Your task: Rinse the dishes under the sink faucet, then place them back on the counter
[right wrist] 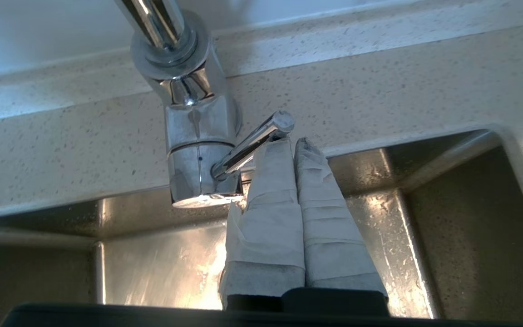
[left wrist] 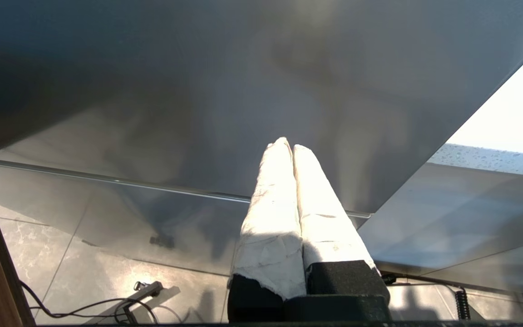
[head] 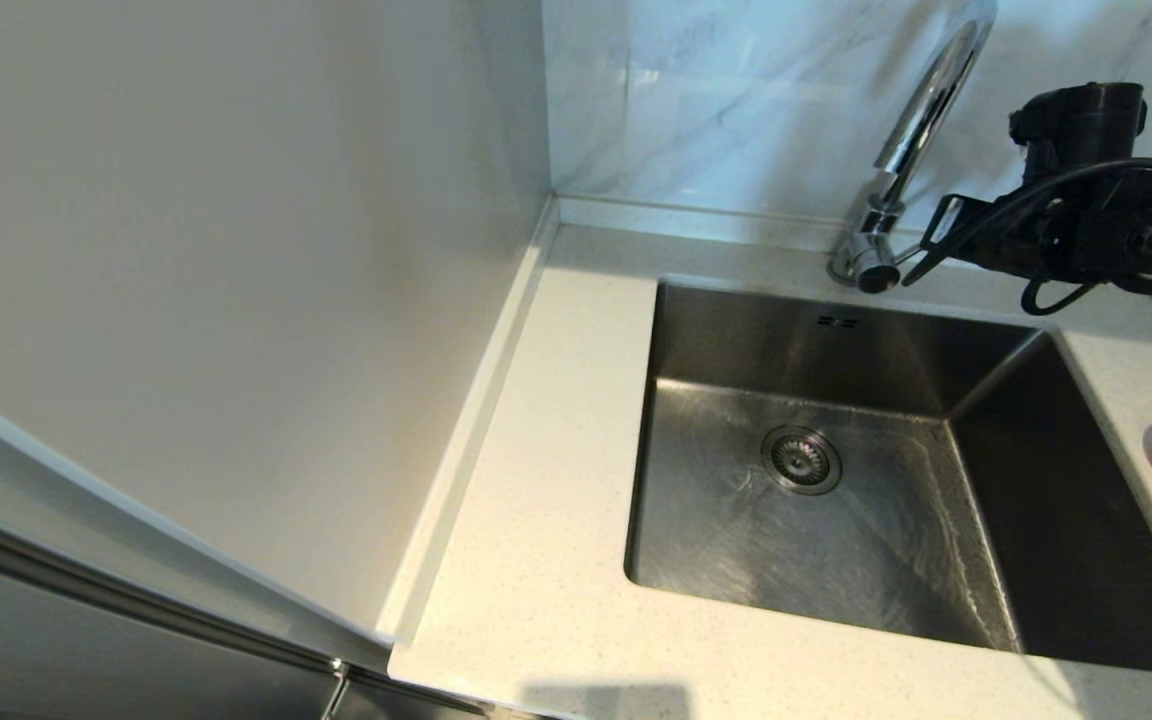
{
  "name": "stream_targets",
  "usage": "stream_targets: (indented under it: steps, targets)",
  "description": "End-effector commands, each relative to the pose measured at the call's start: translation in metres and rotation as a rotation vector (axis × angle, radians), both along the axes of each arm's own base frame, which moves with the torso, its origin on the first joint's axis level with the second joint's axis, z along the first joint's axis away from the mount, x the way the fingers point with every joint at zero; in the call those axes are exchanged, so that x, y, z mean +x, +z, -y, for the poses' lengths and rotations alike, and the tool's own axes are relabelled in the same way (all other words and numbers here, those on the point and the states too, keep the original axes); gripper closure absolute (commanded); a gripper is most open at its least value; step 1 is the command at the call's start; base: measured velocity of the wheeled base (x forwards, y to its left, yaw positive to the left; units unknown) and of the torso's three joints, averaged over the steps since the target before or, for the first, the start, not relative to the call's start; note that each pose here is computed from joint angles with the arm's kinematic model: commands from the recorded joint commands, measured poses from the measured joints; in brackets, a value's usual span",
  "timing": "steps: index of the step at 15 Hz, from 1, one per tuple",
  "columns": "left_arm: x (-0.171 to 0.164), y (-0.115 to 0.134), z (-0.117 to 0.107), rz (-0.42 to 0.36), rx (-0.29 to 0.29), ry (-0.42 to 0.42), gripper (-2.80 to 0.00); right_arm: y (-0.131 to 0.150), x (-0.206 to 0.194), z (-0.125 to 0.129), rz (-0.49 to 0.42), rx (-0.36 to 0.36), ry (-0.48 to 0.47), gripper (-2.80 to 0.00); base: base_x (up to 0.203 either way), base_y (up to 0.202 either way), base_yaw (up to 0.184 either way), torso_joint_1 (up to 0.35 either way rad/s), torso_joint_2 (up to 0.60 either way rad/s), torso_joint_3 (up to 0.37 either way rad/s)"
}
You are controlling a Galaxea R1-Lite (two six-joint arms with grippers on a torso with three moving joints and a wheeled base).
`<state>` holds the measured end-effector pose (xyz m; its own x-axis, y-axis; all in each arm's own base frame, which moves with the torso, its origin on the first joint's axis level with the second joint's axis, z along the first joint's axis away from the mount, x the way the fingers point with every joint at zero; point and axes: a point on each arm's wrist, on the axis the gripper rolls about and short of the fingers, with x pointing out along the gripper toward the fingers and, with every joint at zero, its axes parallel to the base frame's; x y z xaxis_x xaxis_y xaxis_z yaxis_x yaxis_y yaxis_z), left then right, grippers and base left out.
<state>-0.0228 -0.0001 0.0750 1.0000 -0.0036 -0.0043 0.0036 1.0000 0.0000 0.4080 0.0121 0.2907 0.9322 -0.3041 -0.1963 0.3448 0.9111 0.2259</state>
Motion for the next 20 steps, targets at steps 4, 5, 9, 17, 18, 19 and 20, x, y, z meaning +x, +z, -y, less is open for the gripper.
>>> stream_targets:
  steps: [4, 5, 9, 17, 18, 19, 20]
  targets:
    - [0.0, 0.0, 0.0, 0.0, 0.0, 0.0, 0.0, 0.004, -0.015, 0.008, -0.011, -0.014, -0.057, 0.0, 0.0, 0.0, 0.0, 0.0, 0.0, 0.0]
    - [0.0, 0.0, 0.0, 0.0, 0.0, 0.001, 0.0, 0.003, -0.023, 0.014, -0.027, -0.025, -0.071, 0.0, 0.0, 0.0, 0.0, 0.0, 0.0, 0.0]
    - [0.0, 0.0, 0.0, 0.0, 0.0, -0.001, 0.0, -0.011, -0.082, 0.037, -0.159, -0.098, -0.117, 0.0, 0.0, 0.0, 0.0, 0.0, 0.0, 0.0]
    - [0.0, 0.0, 0.0, 0.0, 0.0, 0.001, 0.0, -0.049, -0.206, 0.045, -0.311, -0.164, -0.138, 0.0, 0.0, 0.0, 0.0, 0.0, 0.0, 0.0]
    - [0.0, 0.0, 0.0, 0.0, 0.0, 0.0, 0.0, -0.046, -0.219, 0.045, -0.29, -0.176, -0.142, 0.0, 0.0, 0.0, 0.0, 0.0, 0.0, 0.0]
    - [0.0, 0.0, 0.0, 0.0, 0.0, 0.001, 0.0, -0.042, -0.23, 0.045, -0.267, -0.189, -0.145, 0.0, 0.0, 0.0, 0.0, 0.0, 0.0, 0.0]
    - [0.0, 0.0, 0.0, 0.0, 0.0, 0.001, 0.0, -0.037, -0.242, 0.044, -0.233, -0.197, -0.148, 0.0, 0.0, 0.0, 0.0, 0.0, 0.0, 0.0]
